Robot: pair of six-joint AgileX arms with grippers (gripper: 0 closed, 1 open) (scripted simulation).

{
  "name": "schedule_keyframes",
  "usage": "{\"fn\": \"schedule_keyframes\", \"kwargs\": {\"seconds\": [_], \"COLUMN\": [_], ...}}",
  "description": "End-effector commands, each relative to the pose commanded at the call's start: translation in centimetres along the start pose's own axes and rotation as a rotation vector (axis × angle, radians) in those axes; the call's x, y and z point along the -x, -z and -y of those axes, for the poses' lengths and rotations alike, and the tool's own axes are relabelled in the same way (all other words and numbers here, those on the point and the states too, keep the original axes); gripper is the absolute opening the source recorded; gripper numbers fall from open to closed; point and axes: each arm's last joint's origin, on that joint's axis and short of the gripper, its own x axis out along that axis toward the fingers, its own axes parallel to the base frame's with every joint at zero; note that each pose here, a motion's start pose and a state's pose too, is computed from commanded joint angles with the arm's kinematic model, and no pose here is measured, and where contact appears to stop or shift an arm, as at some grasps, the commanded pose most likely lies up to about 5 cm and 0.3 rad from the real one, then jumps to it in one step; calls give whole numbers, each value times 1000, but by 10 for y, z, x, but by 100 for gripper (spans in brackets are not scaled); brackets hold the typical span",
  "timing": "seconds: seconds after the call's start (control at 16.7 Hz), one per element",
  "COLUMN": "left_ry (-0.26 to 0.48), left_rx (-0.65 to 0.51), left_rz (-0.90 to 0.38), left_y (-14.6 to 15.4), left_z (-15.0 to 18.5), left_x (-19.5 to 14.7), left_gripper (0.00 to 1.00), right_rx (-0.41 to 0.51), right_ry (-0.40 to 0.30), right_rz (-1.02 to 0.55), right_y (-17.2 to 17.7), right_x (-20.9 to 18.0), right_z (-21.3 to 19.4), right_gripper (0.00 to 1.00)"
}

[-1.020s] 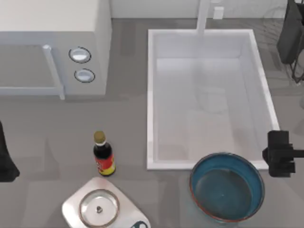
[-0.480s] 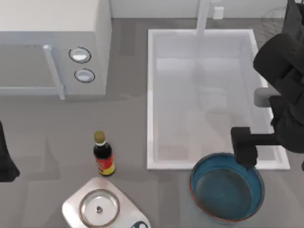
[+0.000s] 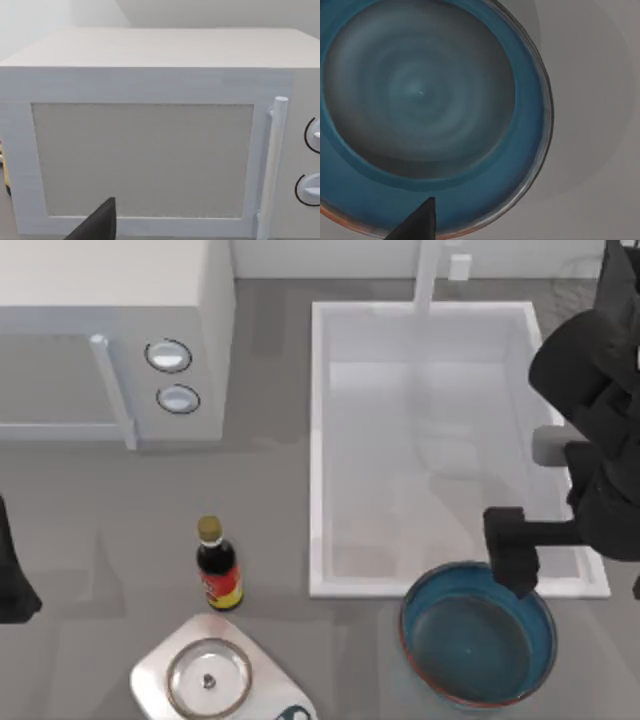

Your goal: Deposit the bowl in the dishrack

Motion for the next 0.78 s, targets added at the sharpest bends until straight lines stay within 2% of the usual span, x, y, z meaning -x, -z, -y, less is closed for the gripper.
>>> {"fn": "schedule_keyframes", "kwargs": {"seconds": [0.54, 0.78], "left_ry": [0, 0], "left_rx": [0, 0], "left_rz": [0, 0], "left_y": [0, 0], "left_z": [0, 0], "left_x": [0, 0], "left_gripper": [100, 100], "right_rx": [-1, -1], "right_ry": [-3, 0], "right_rz": [5, 1], "right_y": [-2, 0], "right_x": [-88, -95], "right_z": [-1, 0], "right_gripper": [100, 100]}}
